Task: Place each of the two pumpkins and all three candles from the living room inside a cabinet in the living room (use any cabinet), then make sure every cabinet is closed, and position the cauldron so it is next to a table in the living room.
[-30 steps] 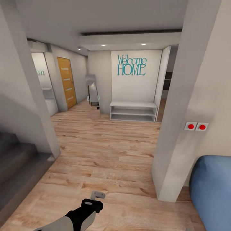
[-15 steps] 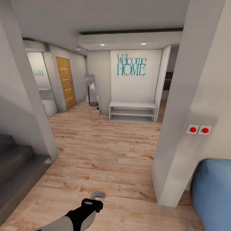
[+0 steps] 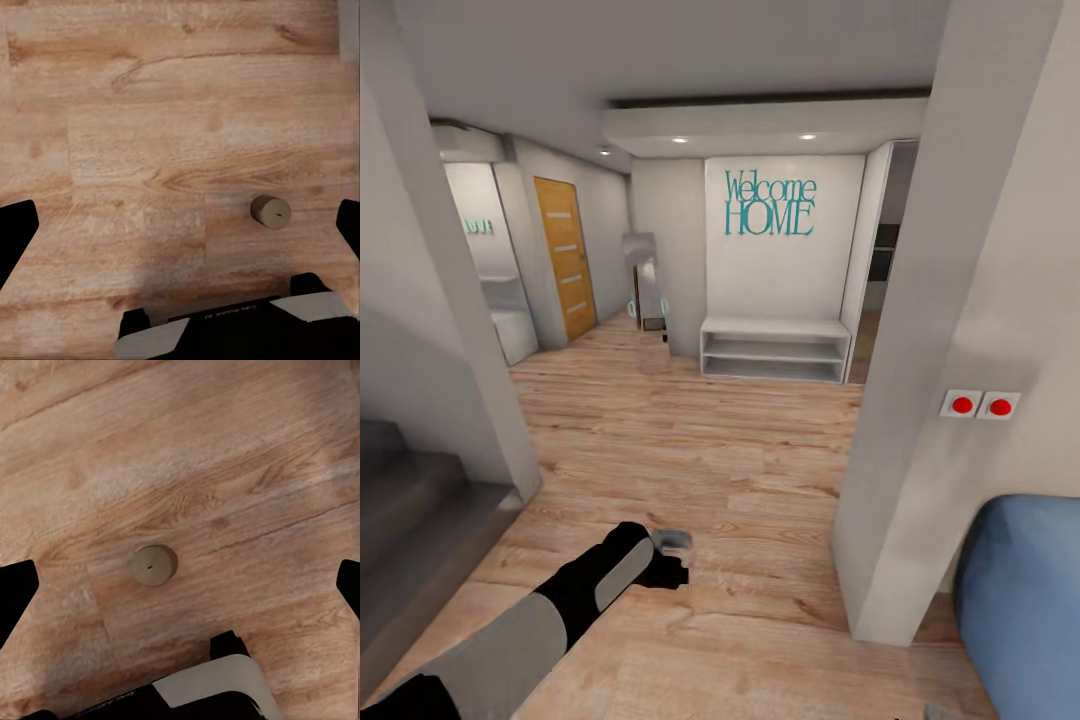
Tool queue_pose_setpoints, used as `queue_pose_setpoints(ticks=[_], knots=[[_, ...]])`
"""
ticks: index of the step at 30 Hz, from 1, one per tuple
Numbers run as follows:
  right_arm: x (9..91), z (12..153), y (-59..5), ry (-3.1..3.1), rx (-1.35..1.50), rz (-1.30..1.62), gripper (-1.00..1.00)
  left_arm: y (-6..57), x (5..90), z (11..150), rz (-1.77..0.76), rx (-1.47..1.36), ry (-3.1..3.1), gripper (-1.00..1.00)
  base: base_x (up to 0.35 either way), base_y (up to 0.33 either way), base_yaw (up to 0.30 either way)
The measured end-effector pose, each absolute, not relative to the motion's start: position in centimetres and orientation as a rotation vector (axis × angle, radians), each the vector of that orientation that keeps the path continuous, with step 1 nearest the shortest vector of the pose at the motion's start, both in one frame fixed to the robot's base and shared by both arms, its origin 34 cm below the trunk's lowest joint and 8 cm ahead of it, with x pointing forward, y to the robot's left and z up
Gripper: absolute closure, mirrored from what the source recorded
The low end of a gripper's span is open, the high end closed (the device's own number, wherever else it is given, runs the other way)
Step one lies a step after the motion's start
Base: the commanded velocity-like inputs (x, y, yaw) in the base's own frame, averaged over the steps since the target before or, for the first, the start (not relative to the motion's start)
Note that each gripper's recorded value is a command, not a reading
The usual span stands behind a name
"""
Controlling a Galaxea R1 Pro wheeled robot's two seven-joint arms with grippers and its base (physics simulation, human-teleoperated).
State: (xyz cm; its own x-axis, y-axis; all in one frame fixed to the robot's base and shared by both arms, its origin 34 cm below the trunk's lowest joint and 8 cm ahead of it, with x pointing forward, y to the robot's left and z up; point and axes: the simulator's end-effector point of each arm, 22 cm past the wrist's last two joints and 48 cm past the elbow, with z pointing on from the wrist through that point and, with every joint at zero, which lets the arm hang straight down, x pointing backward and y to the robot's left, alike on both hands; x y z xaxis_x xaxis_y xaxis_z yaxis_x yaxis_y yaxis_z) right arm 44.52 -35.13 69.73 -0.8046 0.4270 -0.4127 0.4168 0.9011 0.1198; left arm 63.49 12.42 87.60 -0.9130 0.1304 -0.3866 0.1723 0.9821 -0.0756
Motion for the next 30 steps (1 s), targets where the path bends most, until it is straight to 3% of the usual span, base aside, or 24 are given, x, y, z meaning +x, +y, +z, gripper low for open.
queue_pose_setpoints(ticks=[7, 30], knots=[[45.0, 69.4, -29.8, 2.689, 0.382, 0.065, -1.0, 12.8, 66.8, 95.8, -0.049, 0.249, 2.644, -1.0, 0.0, 0.0, 0.0], [46.3, 68.8, -28.5, 2.662, 0.359, 0.089, -1.0, 11.1, 68.8, 101.3, -0.034, 0.3, 2.498, -1.0, 0.0, 0.0, 0.0]])
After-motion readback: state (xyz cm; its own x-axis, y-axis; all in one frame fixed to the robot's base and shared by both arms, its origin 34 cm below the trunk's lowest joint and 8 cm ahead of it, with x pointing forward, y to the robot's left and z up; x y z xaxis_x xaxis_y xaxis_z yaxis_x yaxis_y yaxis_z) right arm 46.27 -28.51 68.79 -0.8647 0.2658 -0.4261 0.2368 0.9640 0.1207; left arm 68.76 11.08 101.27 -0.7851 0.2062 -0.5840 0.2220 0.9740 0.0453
